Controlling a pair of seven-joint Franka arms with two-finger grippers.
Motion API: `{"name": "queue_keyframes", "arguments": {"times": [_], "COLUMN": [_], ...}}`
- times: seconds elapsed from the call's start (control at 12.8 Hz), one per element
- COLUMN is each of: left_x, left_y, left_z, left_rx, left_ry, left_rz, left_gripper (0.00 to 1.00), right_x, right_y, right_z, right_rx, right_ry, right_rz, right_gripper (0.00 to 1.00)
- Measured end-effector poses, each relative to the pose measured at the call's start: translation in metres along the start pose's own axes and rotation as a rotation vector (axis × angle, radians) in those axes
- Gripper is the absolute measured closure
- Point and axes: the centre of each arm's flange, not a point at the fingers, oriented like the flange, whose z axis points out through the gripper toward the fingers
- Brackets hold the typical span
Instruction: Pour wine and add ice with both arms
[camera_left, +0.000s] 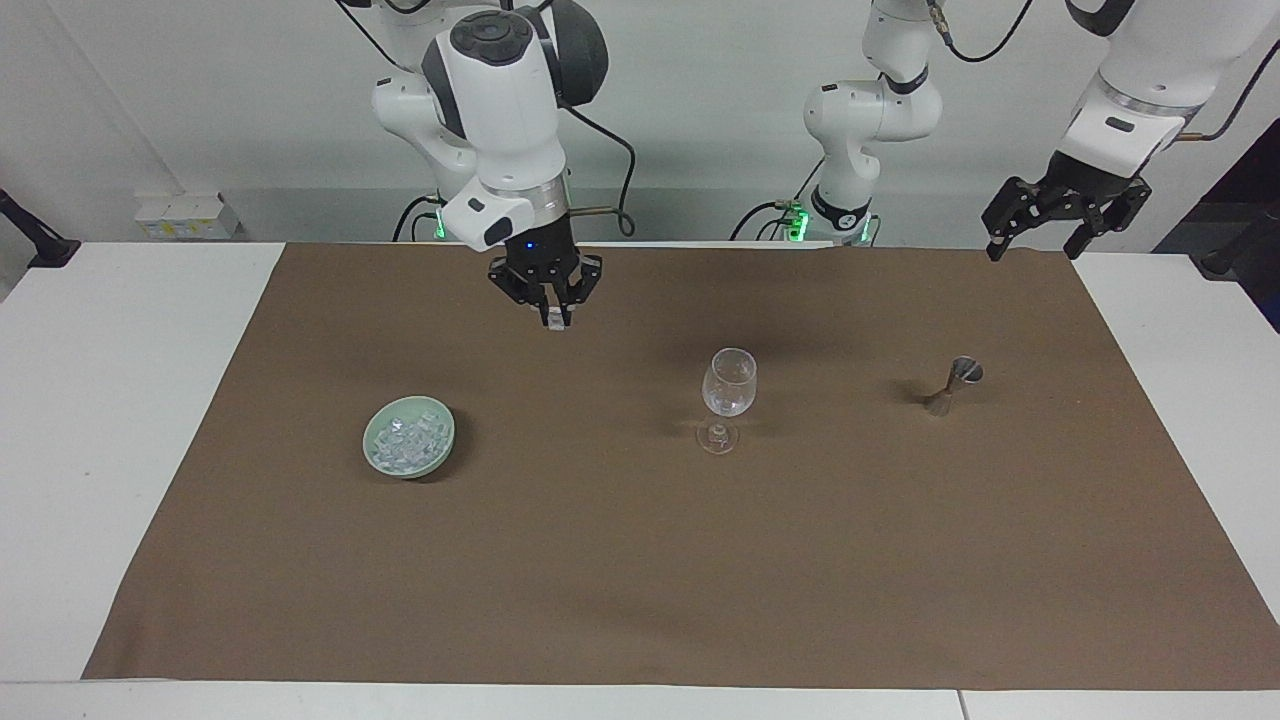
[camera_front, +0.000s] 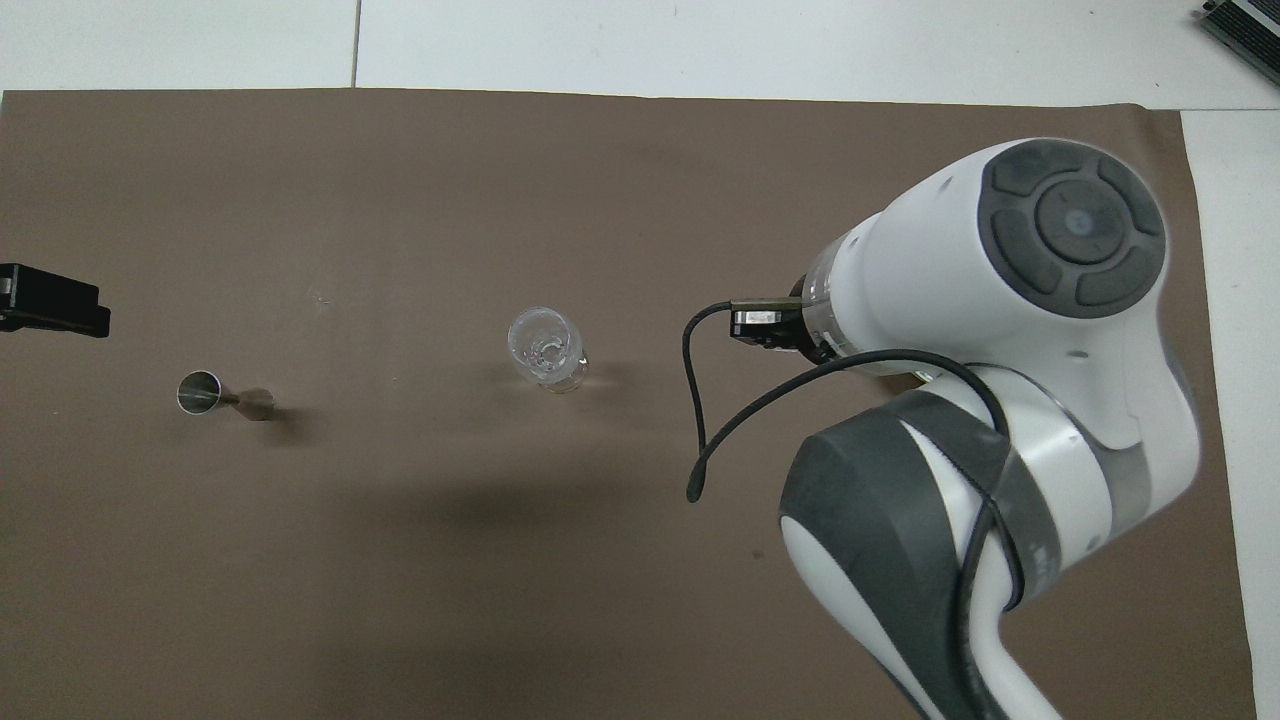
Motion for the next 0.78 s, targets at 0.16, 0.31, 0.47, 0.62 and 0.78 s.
{"name": "queue_keyframes", "arguments": {"times": [0.16,0.31,0.47,0.62,0.78], "left_x": [0.002,0.006,0.007,0.008,0.013], "left_y": [-0.008,-0.01,-0.01,-0.01,-0.01], "left_z": [0.003,0.009,0.011,0.011,0.007], "left_rx": [0.0,0.0,0.001,0.001,0.0], "left_ry": [-0.004,-0.013,-0.015,-0.007,0.033], "left_rz": [-0.014,-0.018,-0.018,-0.018,-0.018], "left_gripper": [0.0,0.0,0.0,0.0,0.0], "right_x": [-0.009,-0.013,-0.016,-0.023,-0.03], "right_y": [-0.027,-0.053,-0.08,-0.101,-0.113], "right_z": [-0.006,-0.001,0.006,0.01,0.012], "right_rx": [0.024,0.053,0.088,0.109,0.114], "right_ry": [0.013,0.018,0.024,0.023,0.018], "right_rz": [0.02,0.052,0.075,0.07,0.066], "right_gripper": [0.78,0.78,0.78,0.78,0.78]}}
